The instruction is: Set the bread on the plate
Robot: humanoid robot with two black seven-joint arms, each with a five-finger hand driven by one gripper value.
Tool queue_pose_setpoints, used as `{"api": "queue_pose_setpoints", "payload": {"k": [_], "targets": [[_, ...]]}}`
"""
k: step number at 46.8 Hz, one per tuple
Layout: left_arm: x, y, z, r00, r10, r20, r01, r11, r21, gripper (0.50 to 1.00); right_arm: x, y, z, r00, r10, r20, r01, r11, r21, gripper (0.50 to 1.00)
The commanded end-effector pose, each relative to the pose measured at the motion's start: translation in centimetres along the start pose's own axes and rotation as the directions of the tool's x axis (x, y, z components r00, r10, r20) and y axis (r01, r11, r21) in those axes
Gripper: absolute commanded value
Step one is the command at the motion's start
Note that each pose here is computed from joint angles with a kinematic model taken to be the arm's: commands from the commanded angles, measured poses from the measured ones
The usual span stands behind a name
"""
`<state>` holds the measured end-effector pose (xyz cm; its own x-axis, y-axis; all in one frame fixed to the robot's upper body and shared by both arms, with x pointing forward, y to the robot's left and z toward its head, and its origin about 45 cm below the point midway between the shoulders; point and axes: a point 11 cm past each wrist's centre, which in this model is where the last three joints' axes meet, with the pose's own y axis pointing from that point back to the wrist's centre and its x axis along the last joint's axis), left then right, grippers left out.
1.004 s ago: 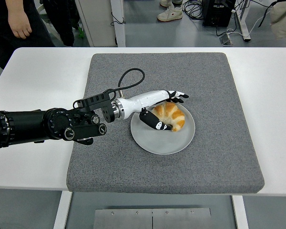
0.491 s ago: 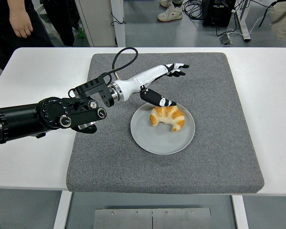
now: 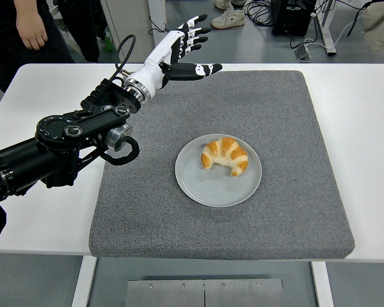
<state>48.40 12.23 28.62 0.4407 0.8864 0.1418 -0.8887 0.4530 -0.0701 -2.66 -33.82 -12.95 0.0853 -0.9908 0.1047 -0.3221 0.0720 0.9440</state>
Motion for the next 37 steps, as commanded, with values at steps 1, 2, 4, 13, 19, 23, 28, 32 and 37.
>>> {"api": "queue_pose_setpoints", "payload": {"k": [1,2,4,13,19,23,28,32,37], "targets": [[1.2,0.0,-0.6,0.994,0.033,-0.104,-0.03,0.999,0.025,0.907,0.0,0.0,0.0,1.0,0.001,0.0,-0.001,1.0,0.0,1.0],[1.6,0.0,-0.8,0.992,0.04,-0.121,-0.036,0.999,0.03,0.907,0.0,0.0,-0.1,1.0,0.002,0.0,-0.002,1.0,0.002,1.0],[2.2,0.1,-1.2,0.988,0.051,-0.148,-0.046,0.998,0.037,0.907,0.0,0.0,-0.1,1.0,0.001,-0.001,-0.001,1.0,0.002,1.0],[5.6,0.7,-2.3,0.964,0.118,-0.238,-0.111,0.993,0.042,0.907,0.0,0.0,0.0,1.0,0.002,0.002,-0.002,1.0,0.0,1.0],[8.2,1.2,-2.8,0.946,0.176,-0.273,-0.171,0.984,0.043,0.907,0.0,0.0,0.0,1.0,0.003,0.003,-0.003,1.0,0.001,1.0],[8.7,1.5,-3.1,0.933,0.194,-0.304,-0.191,0.981,0.039,0.908,0.0,0.0,0.0,1.0,0.003,0.003,-0.003,1.0,0.001,1.0],[9.0,2.4,-4.3,0.922,0.216,-0.322,-0.21,0.976,0.053,0.919,0.0,0.0,-0.1,1.0,0.003,0.004,-0.003,1.0,0.003,1.0],[8.9,3.1,-5.7,0.917,0.229,-0.328,-0.216,0.973,0.077,0.94,0.1,0.0,-0.1,1.0,0.004,0.006,-0.004,1.0,0.003,1.0],[8.9,3.7,-6.3,0.913,0.237,-0.332,-0.232,0.971,0.056,0.952,0.1,0.0,-0.1,1.0,0.004,0.006,-0.004,1.0,0.003,1.0]]}}
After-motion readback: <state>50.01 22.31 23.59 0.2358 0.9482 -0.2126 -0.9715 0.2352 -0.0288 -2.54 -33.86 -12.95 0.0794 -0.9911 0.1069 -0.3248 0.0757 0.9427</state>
